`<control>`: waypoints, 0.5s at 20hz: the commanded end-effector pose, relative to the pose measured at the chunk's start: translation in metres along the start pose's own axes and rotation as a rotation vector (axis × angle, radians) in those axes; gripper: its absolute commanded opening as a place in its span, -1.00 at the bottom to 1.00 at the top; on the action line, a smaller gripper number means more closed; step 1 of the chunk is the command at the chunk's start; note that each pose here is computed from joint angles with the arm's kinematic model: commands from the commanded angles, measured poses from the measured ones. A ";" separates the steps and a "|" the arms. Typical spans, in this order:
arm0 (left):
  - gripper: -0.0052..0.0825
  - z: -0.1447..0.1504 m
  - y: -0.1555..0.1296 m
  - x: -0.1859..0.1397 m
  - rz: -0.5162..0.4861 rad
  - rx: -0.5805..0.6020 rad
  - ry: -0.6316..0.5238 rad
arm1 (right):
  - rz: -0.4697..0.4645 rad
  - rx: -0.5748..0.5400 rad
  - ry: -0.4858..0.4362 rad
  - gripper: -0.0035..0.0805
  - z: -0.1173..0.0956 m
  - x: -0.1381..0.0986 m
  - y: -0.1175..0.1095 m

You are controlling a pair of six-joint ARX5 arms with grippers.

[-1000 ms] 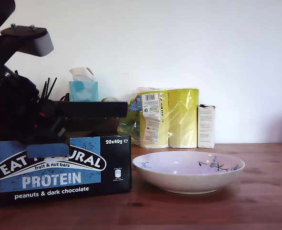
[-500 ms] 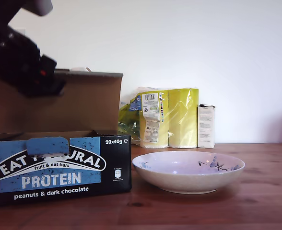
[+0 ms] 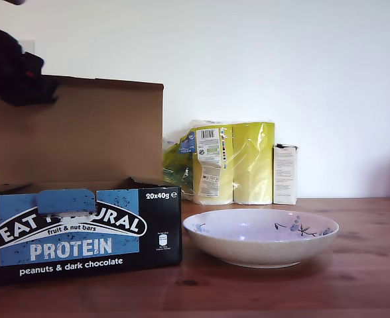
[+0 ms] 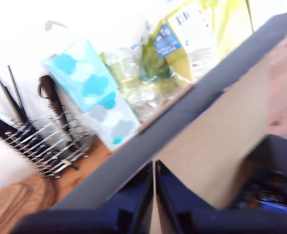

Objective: Open the carton box of snackbars

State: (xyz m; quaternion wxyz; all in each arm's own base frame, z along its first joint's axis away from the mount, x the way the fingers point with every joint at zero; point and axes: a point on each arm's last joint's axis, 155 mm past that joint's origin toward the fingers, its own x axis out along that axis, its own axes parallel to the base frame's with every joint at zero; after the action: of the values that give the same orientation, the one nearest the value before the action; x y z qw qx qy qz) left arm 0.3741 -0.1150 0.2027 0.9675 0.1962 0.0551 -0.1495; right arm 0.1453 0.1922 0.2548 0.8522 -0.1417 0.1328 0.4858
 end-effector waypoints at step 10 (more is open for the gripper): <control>-0.94 -0.019 0.018 0.078 -0.049 -0.027 0.076 | 0.035 0.038 0.028 -0.95 -0.002 0.015 0.002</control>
State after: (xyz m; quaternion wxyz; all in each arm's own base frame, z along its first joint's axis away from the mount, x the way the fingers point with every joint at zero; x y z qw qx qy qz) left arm 0.4495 -0.1153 0.1908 0.9641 0.1890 0.0862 -0.1652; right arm 0.1513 0.2021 0.2455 0.8449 -0.1325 0.1599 0.4930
